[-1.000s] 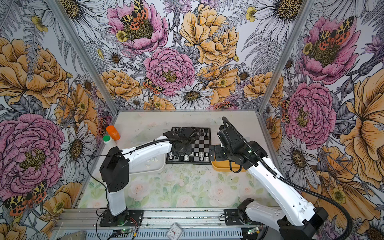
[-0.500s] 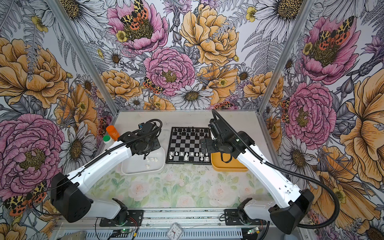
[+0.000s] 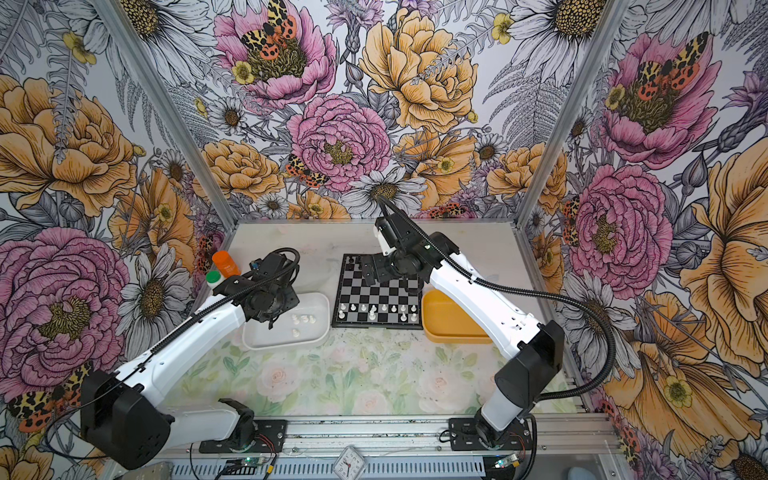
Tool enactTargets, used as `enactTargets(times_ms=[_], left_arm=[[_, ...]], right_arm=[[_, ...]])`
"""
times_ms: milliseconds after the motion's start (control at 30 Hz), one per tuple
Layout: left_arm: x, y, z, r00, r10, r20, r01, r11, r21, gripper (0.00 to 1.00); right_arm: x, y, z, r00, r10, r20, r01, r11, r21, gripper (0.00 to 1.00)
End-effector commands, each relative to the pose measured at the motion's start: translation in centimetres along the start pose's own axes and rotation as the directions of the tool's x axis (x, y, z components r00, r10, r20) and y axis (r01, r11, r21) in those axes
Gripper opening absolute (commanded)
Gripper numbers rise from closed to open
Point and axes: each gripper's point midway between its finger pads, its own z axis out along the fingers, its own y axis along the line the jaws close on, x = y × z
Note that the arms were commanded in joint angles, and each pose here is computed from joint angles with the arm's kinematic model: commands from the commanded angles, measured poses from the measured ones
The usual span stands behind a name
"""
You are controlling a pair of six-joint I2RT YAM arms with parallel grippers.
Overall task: Set up the chess pieces on the board
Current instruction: 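Swing the left gripper back over the white tray, then lower the left gripper into the white tray and close on a tall white piece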
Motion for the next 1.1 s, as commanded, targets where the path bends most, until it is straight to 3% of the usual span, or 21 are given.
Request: enactTargets(times_ms=[0,500,1067], left_arm=[[-0.5,0.9,0.2,1.000,-0.013,0.003,0.013,1.000,-0.011,0.41],[-0.4,-0.4,3.1,0.998,0.014,-0.061,-0.013,1.000,0.021,0.43],[2.7,-2.0,6.9,0.980,0.126,-0.155,-0.130,0.991,-0.017,0.37]], right_arm=[[-1.9,1.3,0.4,0.999,-0.032,0.028,0.034,0.998,-0.044,1.00],[-4.9,2.2,3.1,0.999,-0.030,0.023,0.031,0.998,-0.048,1.00],[-3.2,0.6,2.8,1.000,-0.007,0.003,0.007,1.000,0.019,1.00]])
